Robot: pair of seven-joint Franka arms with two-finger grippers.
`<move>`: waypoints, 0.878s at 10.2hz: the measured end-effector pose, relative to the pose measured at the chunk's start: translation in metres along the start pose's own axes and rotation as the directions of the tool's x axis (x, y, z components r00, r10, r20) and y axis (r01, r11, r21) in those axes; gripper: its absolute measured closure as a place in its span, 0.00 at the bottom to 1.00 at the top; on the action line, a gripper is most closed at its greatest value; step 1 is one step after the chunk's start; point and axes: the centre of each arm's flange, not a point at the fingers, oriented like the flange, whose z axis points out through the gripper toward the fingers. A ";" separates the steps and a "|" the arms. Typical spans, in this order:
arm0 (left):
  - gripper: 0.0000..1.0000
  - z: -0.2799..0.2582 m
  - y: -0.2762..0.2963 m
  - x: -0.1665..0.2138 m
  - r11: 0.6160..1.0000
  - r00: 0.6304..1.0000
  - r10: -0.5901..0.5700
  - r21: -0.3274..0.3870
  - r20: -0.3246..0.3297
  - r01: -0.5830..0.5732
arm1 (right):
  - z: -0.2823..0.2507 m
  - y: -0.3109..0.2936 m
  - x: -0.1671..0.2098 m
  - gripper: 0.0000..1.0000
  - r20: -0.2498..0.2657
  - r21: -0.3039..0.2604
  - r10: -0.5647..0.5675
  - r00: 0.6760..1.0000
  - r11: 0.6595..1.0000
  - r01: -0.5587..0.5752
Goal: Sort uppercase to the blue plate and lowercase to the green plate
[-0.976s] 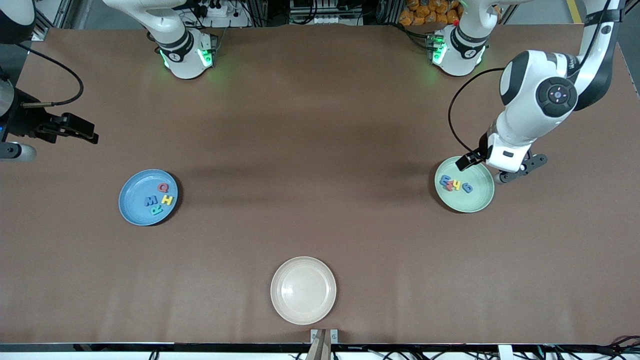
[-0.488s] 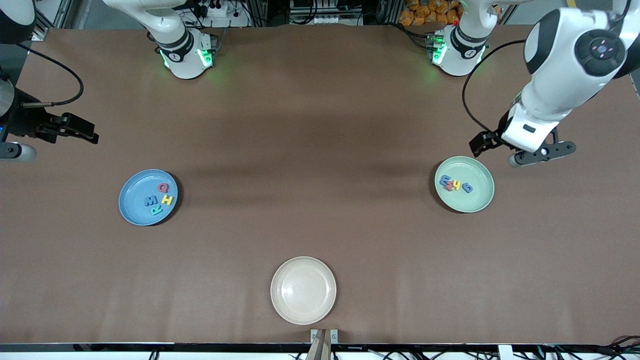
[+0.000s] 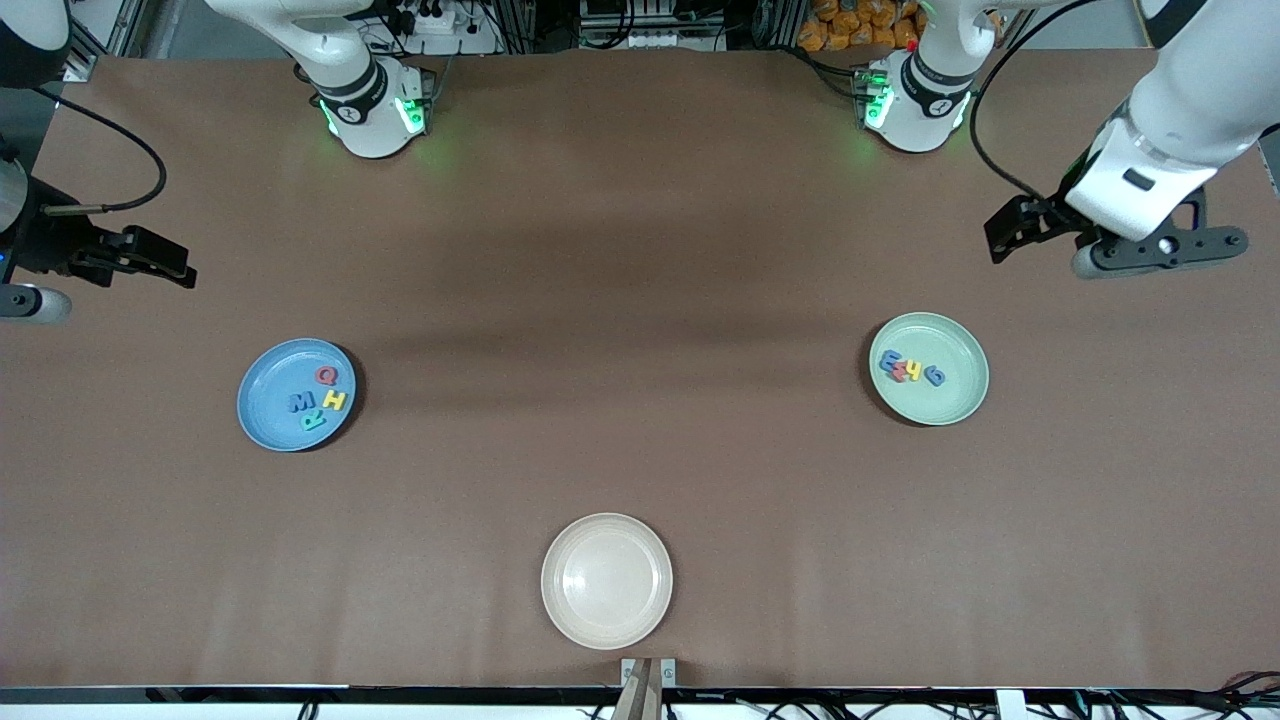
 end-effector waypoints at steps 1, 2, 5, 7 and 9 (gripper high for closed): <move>0.00 -0.010 -0.001 -0.001 1.000 1.000 0.003 -0.001 -0.005 -0.003 | 0.000 0.000 0.000 0.00 0.000 0.000 0.000 1.000 1.000 0.000; 0.00 -0.022 -0.002 -0.003 1.000 1.000 0.002 -0.005 -0.022 -0.002 | 0.000 0.000 0.000 0.00 0.000 0.000 0.000 1.000 1.000 0.000; 0.00 -0.050 -0.005 -0.012 1.000 0.998 -0.001 -0.013 -0.071 0.000 | 0.000 0.001 0.000 0.00 0.000 0.000 0.002 1.000 1.000 -0.002; 0.00 -0.052 -0.003 -0.014 1.000 0.997 0.004 -0.013 -0.076 -0.005 | -0.001 0.001 0.001 0.00 -0.007 -0.001 0.002 1.000 1.000 -0.002; 0.00 -0.052 -0.003 -0.014 1.000 0.997 0.005 -0.013 -0.076 -0.006 | -0.003 0.002 0.003 0.00 -0.029 0.000 0.004 1.000 1.000 -0.004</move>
